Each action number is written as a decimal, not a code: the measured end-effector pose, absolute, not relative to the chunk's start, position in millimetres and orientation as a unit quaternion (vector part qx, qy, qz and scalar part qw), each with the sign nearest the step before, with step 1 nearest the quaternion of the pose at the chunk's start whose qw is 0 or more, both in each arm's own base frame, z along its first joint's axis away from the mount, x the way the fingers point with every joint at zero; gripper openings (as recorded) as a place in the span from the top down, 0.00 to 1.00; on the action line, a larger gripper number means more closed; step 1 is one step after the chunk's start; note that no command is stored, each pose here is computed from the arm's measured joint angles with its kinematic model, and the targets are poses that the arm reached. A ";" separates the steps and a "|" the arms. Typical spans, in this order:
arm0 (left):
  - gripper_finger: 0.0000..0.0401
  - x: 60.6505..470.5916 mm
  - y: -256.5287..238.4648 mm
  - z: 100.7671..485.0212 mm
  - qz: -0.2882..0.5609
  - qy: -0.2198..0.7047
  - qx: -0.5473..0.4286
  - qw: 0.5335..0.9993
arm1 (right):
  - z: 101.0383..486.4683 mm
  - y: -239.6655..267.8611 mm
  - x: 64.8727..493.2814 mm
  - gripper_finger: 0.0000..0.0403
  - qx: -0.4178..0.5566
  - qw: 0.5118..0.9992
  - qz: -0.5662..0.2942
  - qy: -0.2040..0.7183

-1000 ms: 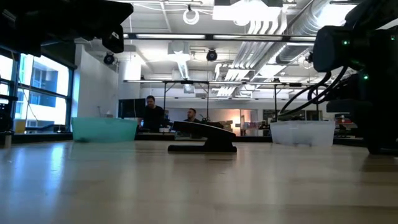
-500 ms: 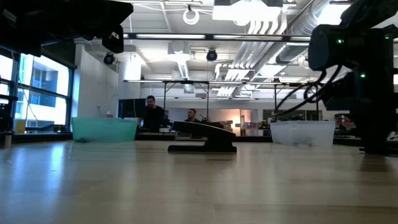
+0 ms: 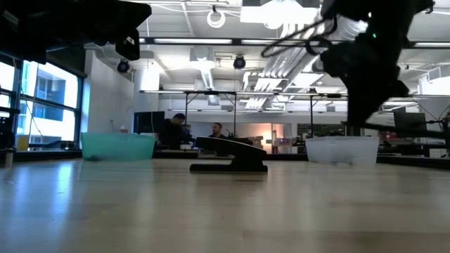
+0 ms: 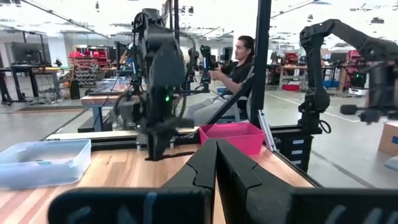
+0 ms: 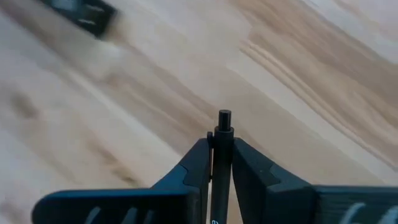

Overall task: Sort crayons/erasers/pens/pencils in bins
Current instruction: Put the black pen into the transparent bin, then put the blue crayon into the red bin

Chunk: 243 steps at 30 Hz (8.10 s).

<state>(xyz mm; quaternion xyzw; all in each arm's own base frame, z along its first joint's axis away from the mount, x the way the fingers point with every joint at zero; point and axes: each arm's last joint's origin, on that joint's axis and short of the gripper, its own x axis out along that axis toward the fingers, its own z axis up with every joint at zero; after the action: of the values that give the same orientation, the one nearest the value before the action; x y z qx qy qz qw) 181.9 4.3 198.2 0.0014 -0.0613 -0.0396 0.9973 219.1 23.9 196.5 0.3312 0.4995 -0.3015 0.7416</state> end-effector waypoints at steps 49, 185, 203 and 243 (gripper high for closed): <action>1.00 181.9 4.4 198.1 -0.038 -0.061 0.007 0.997 | 200.6 -265.7 205.4 0.90 0.246 0.627 -0.481 0.561; 0.96 141.0 -186.7 153.1 0.197 0.481 -0.306 0.798 | 248.8 2.4 225.2 1.00 -0.063 0.970 -0.193 0.132; 0.99 218.8 -152.2 204.2 0.018 0.279 -0.163 0.946 | 222.5 4.4 244.5 1.00 -0.080 0.964 -0.176 0.183; 0.99 297.1 -26.9 198.4 -0.049 -0.039 -0.086 0.994 | 217.9 62.8 256.8 0.68 0.078 0.997 -0.014 -0.009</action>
<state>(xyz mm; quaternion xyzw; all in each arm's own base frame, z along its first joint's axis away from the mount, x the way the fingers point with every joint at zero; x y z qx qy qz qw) 297.1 -26.9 198.4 -0.0859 -0.0392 -0.0488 0.9943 256.8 62.8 217.9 0.0780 -0.0089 -0.0141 0.9968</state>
